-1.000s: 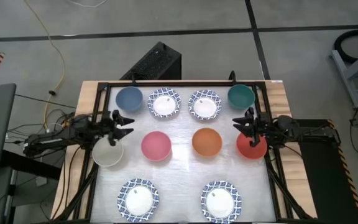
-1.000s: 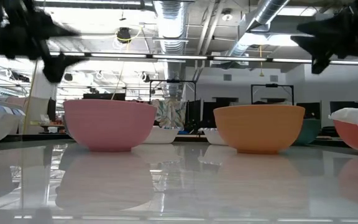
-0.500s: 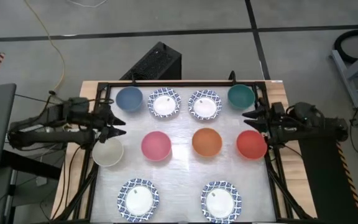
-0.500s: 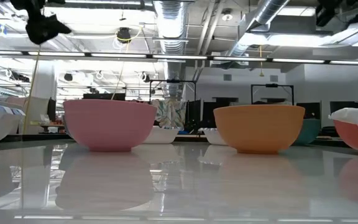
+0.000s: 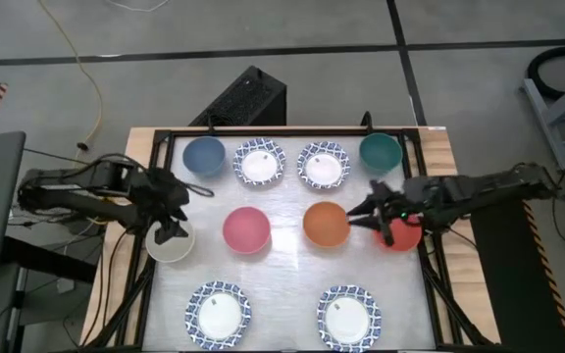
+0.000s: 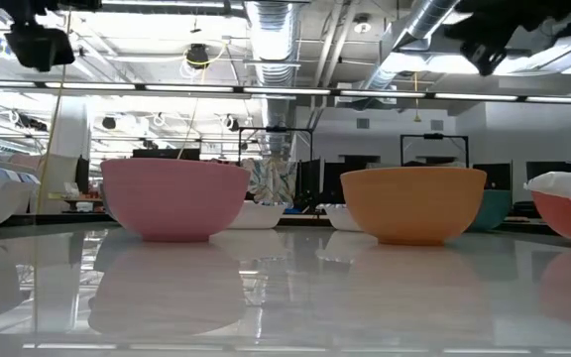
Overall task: Nest bowls inside each other
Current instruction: Stack the blue patterned bowl on top of the other blue patterned bowl
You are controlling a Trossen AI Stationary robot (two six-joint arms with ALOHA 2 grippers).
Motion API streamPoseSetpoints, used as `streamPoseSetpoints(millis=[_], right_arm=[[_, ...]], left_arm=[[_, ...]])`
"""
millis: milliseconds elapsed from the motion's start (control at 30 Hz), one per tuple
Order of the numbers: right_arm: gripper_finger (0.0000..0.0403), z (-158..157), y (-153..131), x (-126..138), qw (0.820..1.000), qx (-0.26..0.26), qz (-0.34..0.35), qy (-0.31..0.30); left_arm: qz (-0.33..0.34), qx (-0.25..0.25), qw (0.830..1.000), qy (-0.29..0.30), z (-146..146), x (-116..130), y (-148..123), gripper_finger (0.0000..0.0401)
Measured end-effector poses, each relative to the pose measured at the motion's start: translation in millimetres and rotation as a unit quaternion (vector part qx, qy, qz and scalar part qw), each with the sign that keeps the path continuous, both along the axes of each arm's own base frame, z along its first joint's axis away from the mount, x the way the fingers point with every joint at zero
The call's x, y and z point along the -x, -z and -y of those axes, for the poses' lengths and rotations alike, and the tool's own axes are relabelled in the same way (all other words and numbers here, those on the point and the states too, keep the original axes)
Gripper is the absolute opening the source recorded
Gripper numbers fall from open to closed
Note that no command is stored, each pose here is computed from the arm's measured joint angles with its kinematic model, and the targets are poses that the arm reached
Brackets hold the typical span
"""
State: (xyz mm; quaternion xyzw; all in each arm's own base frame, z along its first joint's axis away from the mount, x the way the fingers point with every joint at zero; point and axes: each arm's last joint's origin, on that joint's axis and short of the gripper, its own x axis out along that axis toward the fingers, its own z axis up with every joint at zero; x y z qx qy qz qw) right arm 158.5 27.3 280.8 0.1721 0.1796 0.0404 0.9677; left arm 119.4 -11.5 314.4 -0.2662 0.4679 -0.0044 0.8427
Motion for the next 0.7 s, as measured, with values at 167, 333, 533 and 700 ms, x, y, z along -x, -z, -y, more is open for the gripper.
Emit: streamPoseSetpoints(millis=[167, 333, 533, 700], right_arm=[[0.0152, -11.0, 17.8, -20.3, 0.998, 0.012, -0.054, -0.021], [0.0152, -20.9, 30.3, -35.6, 0.996, 0.018, -0.08, -0.036], [0.0152, -31.6, 38.8, -45.6, 0.994, 0.021, -0.088, -0.055], [0.0152, -36.8, 42.5, -48.8, 0.993, 0.023, -0.092, -0.064]], left_arm=[[-0.026, -0.023, 0.998, 0.051, 20.5, -19.2, 8.4, 0.0274], [-0.054, -0.039, 0.993, 0.097, 47.4, -41.9, 22.2, 0.0274], [-0.102, -0.068, 0.981, 0.153, 80.0, -62.5, 46.9, 0.0274], [-0.13, -0.086, 0.974, 0.166, 97.2, -76.3, 66.1, 0.0274]])
